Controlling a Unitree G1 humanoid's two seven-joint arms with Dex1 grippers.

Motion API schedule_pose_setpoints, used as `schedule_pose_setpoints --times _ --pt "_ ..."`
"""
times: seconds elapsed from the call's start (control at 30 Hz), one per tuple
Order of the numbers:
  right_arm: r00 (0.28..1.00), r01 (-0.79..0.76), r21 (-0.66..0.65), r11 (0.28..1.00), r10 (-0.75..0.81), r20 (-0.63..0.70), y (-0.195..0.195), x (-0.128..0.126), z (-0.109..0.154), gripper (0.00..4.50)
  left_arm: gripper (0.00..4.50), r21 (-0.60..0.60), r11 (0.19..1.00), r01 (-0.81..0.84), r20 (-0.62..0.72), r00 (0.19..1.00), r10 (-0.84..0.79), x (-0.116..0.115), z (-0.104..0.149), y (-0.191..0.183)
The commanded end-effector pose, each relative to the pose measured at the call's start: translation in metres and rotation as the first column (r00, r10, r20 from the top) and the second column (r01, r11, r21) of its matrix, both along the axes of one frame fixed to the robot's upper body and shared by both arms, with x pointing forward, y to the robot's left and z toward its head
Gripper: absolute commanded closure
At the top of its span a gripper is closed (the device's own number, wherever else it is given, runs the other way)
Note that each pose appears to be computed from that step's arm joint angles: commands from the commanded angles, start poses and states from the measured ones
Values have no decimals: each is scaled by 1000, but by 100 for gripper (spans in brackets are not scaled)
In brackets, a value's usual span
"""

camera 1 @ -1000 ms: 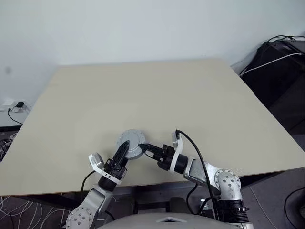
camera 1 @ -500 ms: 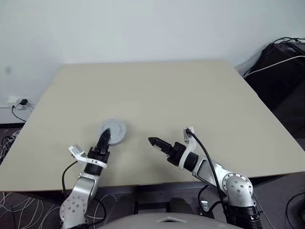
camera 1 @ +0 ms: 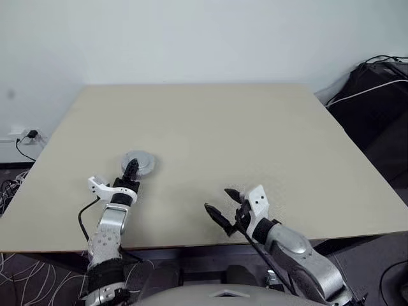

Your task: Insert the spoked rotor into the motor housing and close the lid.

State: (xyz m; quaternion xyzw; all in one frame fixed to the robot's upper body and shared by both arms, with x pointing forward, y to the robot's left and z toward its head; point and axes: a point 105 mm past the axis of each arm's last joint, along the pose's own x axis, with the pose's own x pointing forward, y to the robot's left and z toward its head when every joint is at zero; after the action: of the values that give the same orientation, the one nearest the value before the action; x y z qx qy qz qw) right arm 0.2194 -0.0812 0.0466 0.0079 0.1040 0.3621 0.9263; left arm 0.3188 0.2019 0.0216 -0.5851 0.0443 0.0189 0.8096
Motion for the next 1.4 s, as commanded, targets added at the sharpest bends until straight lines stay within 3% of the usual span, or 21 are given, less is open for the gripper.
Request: schedule_pose_setpoints --times 0.03,0.57,0.97,1.2,1.4 --pt "985 2 -68 998 10 172 -6 4 13 0 239 32 999 -5 52 999 3 22 21 4" --pt "989 26 -62 998 -16 145 -9 1 3 0 239 113 994 -1 -58 998 7 70 14 8" --pt "994 10 -61 998 -3 112 -7 1 0 0 239 161 986 45 -172 985 -17 79 -5 5" --pt "995 7 -63 998 0 104 -6 1 -1 0 10 164 985 58 -201 979 -24 70 -13 6" --pt "995 0 -69 998 7 97 -4 2 -3 0 4 159 986 57 -251 968 -15 48 -26 13"
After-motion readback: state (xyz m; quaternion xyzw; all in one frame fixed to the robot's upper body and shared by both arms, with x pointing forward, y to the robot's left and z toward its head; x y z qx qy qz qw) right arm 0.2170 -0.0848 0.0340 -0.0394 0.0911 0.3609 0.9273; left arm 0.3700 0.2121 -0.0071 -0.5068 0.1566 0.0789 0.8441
